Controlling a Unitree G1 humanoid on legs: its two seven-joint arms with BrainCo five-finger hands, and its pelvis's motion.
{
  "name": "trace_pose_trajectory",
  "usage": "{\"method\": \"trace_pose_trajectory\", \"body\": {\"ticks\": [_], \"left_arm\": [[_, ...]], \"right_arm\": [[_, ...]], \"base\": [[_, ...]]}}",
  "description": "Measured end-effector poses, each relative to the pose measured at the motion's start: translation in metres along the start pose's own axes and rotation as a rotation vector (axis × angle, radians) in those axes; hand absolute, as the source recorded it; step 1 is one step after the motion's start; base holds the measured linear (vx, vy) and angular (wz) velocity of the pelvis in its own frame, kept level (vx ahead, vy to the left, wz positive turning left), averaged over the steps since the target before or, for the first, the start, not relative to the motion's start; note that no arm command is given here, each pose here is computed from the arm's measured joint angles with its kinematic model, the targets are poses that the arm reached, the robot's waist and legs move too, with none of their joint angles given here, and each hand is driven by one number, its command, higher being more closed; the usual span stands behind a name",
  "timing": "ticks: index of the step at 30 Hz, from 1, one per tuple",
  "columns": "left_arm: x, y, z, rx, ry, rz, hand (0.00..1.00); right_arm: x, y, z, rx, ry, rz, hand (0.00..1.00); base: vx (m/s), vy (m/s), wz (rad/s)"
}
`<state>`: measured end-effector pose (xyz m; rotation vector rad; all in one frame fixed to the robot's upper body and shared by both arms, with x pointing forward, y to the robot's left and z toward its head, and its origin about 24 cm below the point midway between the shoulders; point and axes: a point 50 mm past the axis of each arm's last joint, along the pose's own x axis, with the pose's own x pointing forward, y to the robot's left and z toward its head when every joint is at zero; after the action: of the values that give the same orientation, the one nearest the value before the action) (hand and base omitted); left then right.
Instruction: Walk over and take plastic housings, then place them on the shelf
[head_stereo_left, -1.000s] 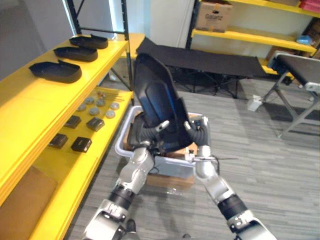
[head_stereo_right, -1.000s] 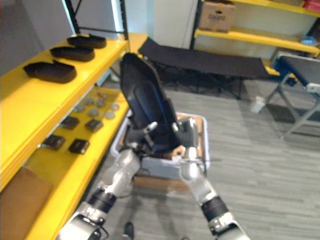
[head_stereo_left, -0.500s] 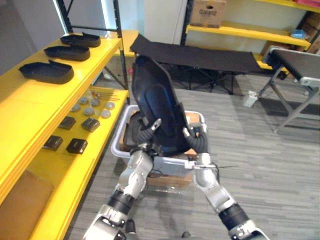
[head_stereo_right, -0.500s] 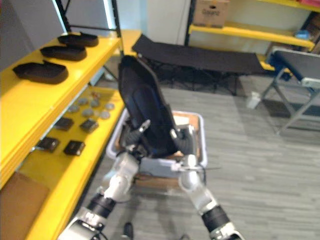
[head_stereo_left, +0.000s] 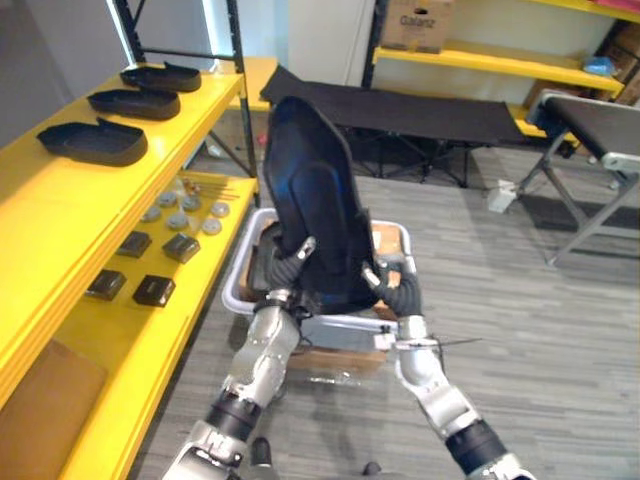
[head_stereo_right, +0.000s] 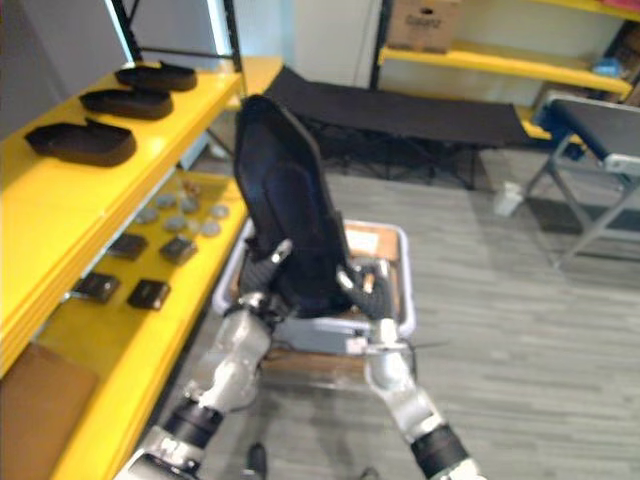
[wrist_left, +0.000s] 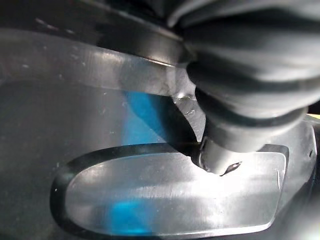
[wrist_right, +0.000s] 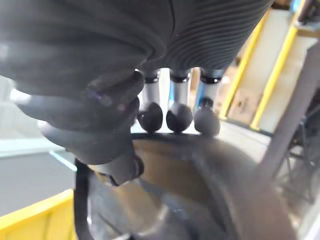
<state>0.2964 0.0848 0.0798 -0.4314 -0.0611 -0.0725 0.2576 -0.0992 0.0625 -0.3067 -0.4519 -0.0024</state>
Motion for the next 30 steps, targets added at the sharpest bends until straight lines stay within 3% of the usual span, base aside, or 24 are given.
{"method": "trace_pose_trajectory", "body": {"ticks": [10,18,22,30], "left_arm": [[-0.004,-0.026,0.05,0.279,-0.41,0.034,1.0],[-0.004,-0.037,0.066,0.415,-0.591,0.2,1.0],[-0.003,-0.013,0.057,0.464,-0.563,0.346,1.0],[-0.028,0.057,0.055,0.511,-0.549,0.624,1.0]], "right_arm": [[0.018,-0.006,0.008,0.042,-0.035,-0.074,0.0],[0.029,-0.017,0.018,0.278,-0.007,-0.097,0.0],[0.021,-0.028,0.01,0.398,0.052,-0.118,0.0],[-0.009,-0.107,-0.002,0.485,-0.03,-0.389,0.0]], "base": [[-0.03,0.006,0.02],[0.03,-0.007,0.0],[0.06,-0.022,0.0],[0.01,-0.004,0.02]]}}
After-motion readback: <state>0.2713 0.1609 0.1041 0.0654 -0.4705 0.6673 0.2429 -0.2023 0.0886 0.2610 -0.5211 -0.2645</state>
